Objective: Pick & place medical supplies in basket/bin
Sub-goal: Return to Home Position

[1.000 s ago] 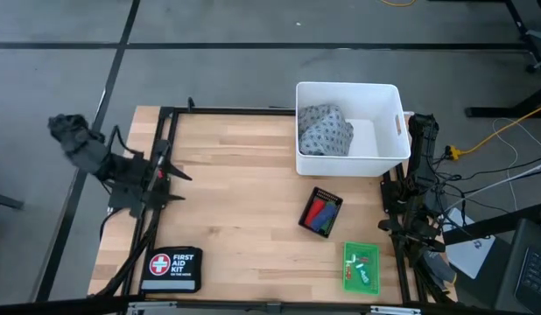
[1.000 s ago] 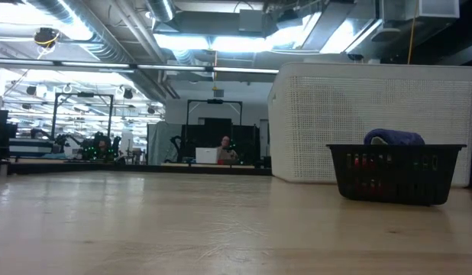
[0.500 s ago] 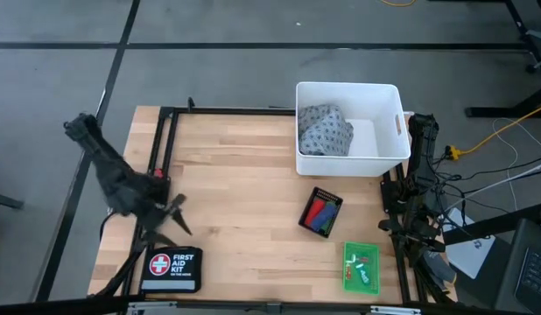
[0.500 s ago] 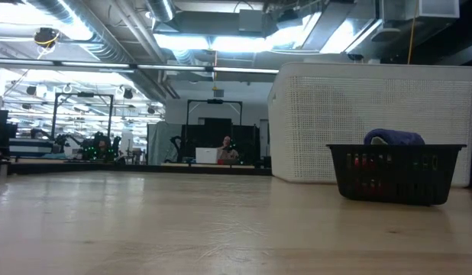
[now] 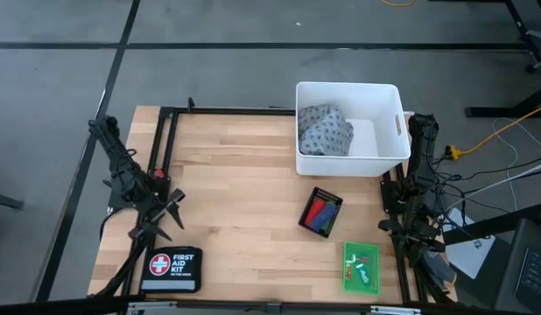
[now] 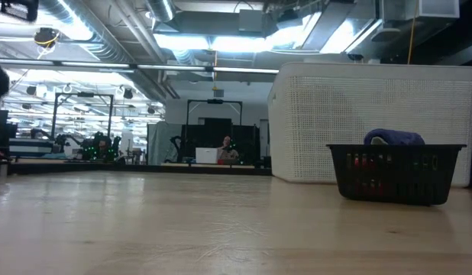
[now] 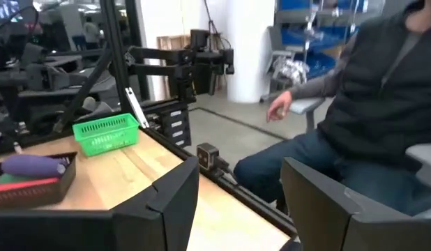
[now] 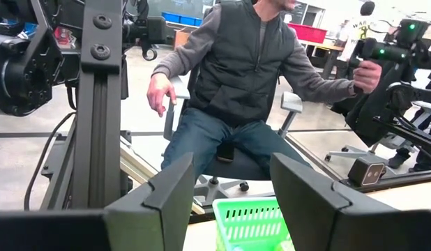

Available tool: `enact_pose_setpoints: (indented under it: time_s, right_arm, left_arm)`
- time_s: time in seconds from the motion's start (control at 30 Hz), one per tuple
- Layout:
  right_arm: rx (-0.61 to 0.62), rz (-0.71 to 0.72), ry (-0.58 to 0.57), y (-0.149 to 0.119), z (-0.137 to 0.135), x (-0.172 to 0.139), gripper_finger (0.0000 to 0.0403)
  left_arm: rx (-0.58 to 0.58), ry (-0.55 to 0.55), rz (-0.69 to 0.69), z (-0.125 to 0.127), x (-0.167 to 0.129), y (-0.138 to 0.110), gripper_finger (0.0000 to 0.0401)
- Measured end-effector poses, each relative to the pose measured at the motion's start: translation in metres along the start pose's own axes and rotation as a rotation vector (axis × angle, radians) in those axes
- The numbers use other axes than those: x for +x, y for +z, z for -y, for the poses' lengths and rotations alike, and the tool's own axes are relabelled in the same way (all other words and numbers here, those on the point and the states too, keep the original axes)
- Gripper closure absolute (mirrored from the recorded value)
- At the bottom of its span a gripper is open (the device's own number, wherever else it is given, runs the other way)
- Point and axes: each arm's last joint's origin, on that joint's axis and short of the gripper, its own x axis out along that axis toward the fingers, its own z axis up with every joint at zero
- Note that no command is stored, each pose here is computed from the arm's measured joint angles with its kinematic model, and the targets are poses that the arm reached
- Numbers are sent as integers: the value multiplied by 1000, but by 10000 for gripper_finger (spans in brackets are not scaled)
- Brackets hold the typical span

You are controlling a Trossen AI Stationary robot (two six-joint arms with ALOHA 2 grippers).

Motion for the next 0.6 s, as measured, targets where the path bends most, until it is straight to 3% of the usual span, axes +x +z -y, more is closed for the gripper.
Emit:
enact_pose_setpoints:
  time_s: [0.23, 0.43, 0.6]
  right_arm:
    - [0, 0, 0, 0, 0, 0, 213]
    - [0, 0, 0, 0, 0, 0, 213]
    - [0, -3, -4, 0, 0, 0, 213]
  left_arm:
    - [2, -36, 107, 2, -12, -30, 203]
    - [-7, -71, 56, 5, -7, -53, 203]
    - [-26, -183, 18, 9, -6, -56, 203]
